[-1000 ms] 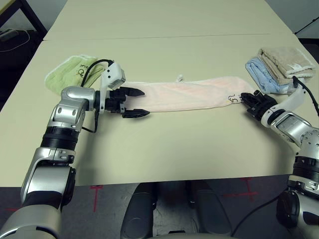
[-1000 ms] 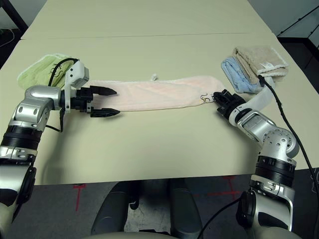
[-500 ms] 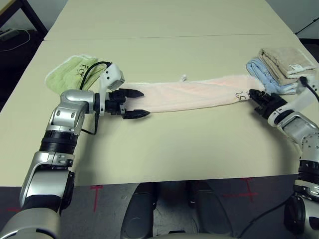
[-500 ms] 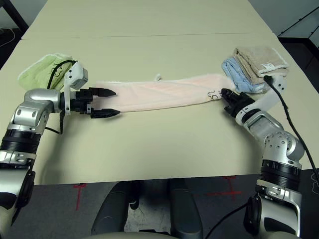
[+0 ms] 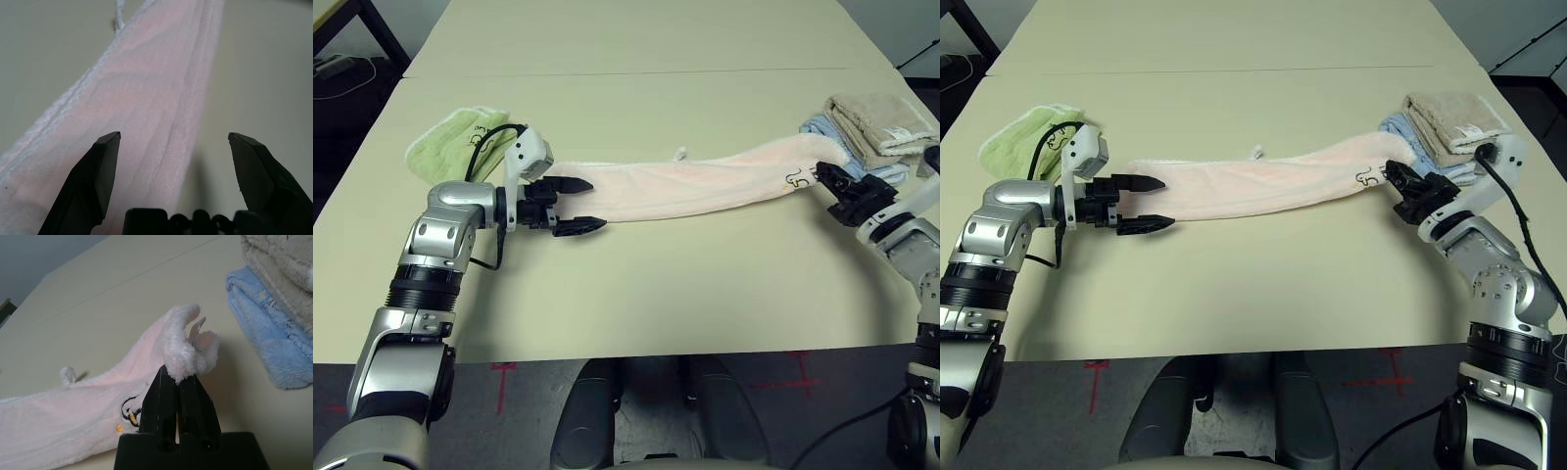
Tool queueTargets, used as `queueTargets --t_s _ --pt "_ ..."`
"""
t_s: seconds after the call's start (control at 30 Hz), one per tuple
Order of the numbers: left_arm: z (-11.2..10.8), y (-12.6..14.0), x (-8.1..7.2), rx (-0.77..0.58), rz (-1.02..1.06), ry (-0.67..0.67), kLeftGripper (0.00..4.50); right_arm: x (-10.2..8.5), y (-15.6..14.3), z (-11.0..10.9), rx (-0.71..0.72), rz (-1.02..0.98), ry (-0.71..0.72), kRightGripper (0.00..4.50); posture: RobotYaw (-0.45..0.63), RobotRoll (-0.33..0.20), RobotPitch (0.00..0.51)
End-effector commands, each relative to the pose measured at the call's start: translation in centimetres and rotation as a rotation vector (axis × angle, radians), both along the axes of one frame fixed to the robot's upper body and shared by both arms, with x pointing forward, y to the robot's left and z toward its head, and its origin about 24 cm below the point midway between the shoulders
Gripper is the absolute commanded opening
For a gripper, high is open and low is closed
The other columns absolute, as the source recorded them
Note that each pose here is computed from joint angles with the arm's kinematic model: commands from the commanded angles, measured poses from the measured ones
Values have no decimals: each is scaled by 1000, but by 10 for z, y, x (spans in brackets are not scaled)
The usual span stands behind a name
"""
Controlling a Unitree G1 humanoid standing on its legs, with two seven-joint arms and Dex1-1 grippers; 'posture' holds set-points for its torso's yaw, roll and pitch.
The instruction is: Fold the towel and set it aside.
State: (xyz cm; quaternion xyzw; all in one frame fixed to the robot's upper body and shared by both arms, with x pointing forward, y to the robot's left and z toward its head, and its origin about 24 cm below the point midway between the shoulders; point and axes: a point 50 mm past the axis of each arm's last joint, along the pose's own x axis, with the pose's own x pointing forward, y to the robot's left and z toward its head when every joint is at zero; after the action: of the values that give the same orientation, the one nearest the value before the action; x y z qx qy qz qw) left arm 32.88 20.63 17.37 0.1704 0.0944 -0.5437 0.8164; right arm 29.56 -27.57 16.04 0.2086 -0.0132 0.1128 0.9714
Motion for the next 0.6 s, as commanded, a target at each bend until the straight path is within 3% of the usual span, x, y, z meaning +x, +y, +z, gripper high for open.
queueTargets --t_s 0.03,0.13,0.2,0.37,0.6 --pt "2 -1 1 8 -9 -6 4500 5 16 18 -56 54 -67 16 -6 0 203" --pt "2 -2 2 7 -9 -8 4500 13 35 23 -159 126 -76 16 -2 0 203" --pt "2 -3 4 -3 5 -13 4500 18 48 24 -327 193 -84 16 2 0 204" --pt "-3 -6 5 -20 28 -19 4500 25 69 23 -555 339 -108 16 10 0 204" --pt "-5 -4 5 -23 45 -21 4500 24 82 23 -663 454 -145 16 21 0 205"
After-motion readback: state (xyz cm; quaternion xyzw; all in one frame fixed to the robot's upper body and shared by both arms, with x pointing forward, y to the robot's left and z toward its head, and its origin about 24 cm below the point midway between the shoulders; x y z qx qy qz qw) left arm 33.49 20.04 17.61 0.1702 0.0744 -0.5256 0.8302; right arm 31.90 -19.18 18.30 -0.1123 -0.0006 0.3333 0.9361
